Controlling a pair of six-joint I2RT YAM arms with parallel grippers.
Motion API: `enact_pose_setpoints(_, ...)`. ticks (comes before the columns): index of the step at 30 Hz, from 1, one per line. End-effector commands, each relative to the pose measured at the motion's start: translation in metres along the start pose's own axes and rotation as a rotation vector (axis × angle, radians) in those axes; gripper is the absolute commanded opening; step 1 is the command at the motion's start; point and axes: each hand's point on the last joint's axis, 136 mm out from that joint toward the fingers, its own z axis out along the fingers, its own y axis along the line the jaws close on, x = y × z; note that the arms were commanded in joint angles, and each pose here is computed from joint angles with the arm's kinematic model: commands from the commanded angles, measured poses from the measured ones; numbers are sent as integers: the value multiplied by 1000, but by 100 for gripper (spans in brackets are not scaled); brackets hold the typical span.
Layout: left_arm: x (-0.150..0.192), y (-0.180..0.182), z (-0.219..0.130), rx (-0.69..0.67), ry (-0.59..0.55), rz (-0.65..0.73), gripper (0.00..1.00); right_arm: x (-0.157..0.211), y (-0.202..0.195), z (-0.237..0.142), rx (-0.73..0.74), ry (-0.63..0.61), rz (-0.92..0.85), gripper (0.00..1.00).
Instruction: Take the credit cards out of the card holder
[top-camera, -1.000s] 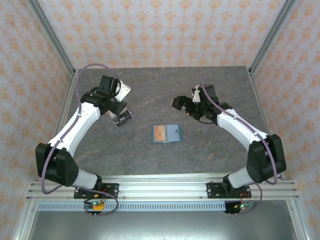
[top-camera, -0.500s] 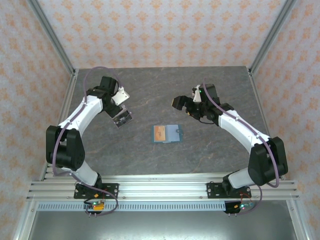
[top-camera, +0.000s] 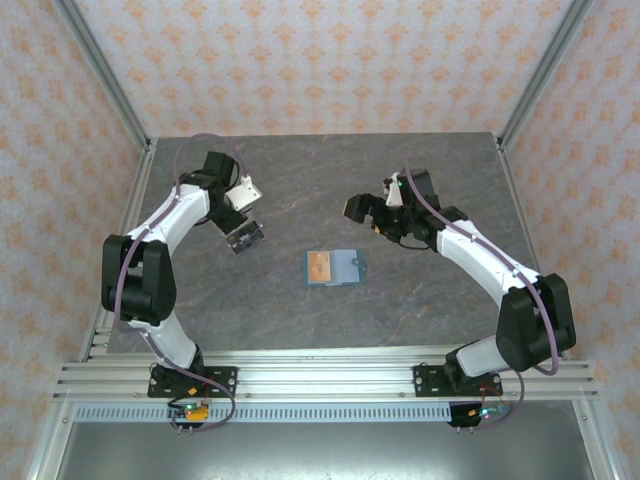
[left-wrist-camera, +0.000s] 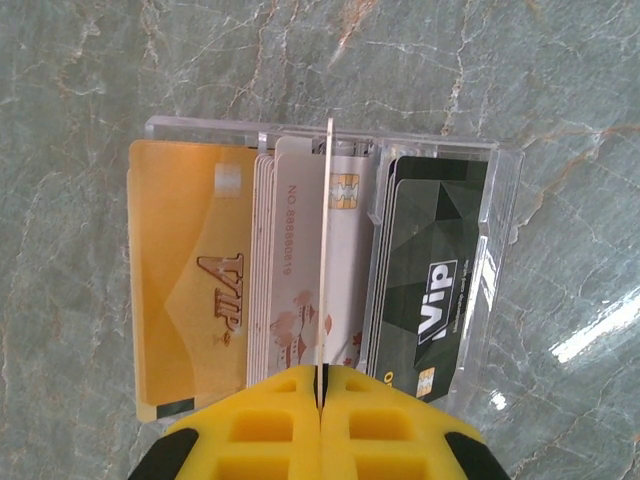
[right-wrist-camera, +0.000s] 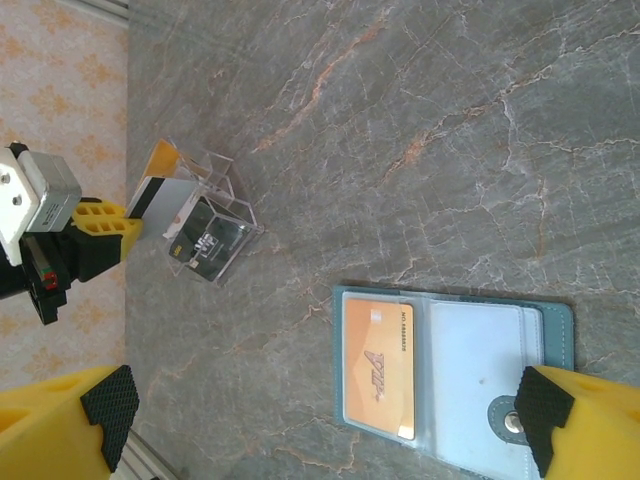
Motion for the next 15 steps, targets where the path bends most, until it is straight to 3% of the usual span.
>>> enact_pose_setpoints(1,-1,8,1,-6,11,15,0,-4,12,-9,-26,-13,-23,99)
enact_pose_setpoints(4,1,12,3,-21,22,13,0,-4,12,-8,-28,-13,-21,99)
enact_pose_setpoints(8,5,19,1,-59,43,9,13,-4,13,-9,-31,-13,-21,99)
enact_pose_setpoints(15,5,26,-11,-104,36,-15,23,-4,11,-7,-29,-7,-15,99)
